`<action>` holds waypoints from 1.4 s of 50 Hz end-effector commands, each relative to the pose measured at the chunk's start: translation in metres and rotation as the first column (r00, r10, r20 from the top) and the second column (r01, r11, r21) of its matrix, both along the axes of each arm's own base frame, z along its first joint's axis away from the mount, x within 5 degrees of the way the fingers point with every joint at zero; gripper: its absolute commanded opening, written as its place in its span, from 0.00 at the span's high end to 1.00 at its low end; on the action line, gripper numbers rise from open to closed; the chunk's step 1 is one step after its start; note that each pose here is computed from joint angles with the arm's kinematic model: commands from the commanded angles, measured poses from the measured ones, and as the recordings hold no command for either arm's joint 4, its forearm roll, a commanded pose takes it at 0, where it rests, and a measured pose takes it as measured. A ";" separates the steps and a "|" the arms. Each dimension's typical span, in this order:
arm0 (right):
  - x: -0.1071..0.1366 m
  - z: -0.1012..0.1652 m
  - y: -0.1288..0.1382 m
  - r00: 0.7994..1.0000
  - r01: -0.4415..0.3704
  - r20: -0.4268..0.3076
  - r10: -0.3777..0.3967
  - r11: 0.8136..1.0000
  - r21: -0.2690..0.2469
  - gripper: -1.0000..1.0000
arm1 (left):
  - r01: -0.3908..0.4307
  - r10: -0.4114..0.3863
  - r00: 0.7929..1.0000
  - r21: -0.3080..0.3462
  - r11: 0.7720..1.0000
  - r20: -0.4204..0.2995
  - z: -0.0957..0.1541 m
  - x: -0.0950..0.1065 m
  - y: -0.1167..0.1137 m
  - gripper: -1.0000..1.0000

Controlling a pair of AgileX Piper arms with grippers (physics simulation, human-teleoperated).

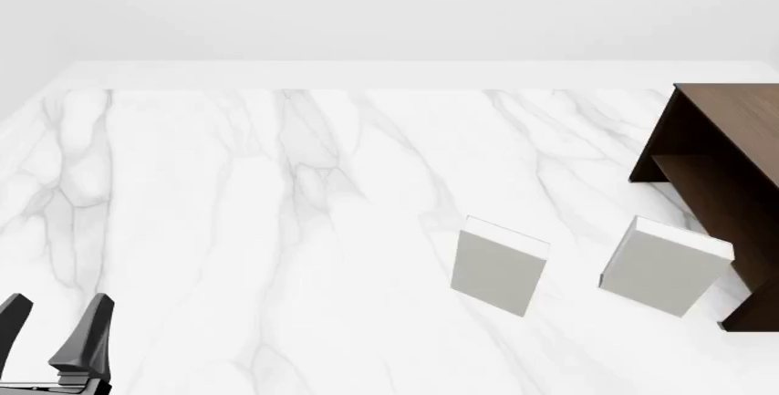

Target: Pick up the book on the left and place it on top of the shelf.

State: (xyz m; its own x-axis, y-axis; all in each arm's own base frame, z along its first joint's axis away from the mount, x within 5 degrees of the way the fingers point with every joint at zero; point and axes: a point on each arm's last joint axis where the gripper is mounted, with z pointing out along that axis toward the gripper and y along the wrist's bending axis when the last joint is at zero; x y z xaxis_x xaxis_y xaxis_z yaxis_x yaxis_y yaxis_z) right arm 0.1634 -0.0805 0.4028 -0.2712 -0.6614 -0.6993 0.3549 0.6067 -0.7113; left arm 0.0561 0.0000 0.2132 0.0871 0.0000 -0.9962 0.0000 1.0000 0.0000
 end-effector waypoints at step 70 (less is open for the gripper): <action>0.059 -0.023 -0.048 0.996 0.072 -0.040 -0.075 0.995 -0.072 1.00 | 0.000 0.000 1.000 0.000 1.000 0.000 0.000 0.000 0.000 0.00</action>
